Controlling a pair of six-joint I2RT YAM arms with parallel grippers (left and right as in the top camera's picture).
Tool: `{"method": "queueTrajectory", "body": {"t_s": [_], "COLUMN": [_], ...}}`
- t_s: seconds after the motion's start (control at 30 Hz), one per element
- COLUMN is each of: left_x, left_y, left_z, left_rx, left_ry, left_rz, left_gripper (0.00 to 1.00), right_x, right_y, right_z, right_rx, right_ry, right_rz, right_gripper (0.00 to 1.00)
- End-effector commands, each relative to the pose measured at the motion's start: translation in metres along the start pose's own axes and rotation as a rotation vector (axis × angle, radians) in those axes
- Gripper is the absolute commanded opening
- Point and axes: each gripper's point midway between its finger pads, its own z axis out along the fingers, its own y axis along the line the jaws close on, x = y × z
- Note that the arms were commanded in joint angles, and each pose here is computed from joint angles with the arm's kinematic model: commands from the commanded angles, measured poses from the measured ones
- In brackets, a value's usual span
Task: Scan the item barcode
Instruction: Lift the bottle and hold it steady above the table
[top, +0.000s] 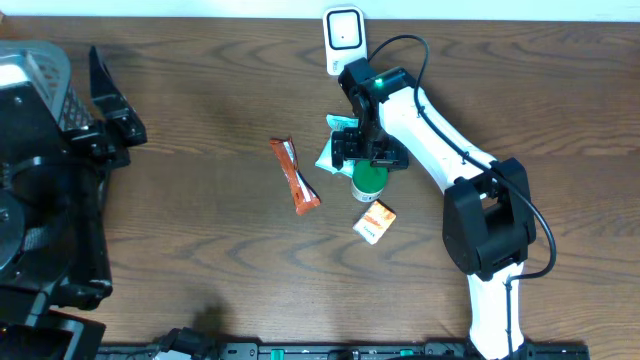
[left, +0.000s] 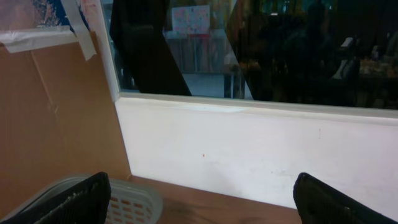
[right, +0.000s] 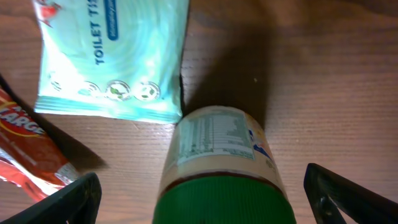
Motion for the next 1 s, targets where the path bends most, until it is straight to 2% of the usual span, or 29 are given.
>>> {"method": "queueTrajectory", "body": {"t_s": [0.0, 0.63, 0.7, 0.73, 0.77, 0.8, 0.9, 0.97], "left_x": [0.003, 0.002, 0.002, 0.002, 0.002, 0.002, 0.002, 0.002], "left_y": [0.0, 0.0, 0.0, 0.0, 0.0, 0.0, 0.0, 0.0], "left_z": [0.003, 0.003, 0.003, 0.003, 0.003, 0.003, 0.003, 0.003], "left_rx": [-0.007, -0.006, -0.006, -0.006, -0.006, -0.006, -0.006, -0.006], "left_ry": [0.007, 0.004, 0.004, 0.004, 0.004, 0.004, 0.004, 0.004], "left_rz": [-0.005, -0.007, -0.007, -0.007, -0.007, -0.007, -0.007, -0.007], "left_gripper": [0.94, 0.94, 0.93, 0.94, 0.94, 0.94, 0.93, 0.94], "right_x": [0.002, 0.024, 0.021, 0.02, 0.019, 0.019, 0.019, 0.019], "right_y": [0.001, -0.009, -0.013, -0.014, -0.016, -0.016, -0.017, -0.017], "right_z": [0.002, 0.054, 0.056, 0.055, 0.055, 0.055, 0.055, 0.055], "right_rx": [0.037, 0.078, 0.092, 0.102, 0.111, 0.115, 0.117, 0.117], "right_ry": [-0.012, 0.027, 0.013, 0.006, 0.001, -0.001, -0.001, -0.001], "right_rz": [-0.015, 0.024, 0.025, 0.025, 0.025, 0.024, 0.023, 0.023], "right_gripper": [0.99, 0.99, 0.92, 0.86, 0.73, 0.67, 0.57, 0.57]}}
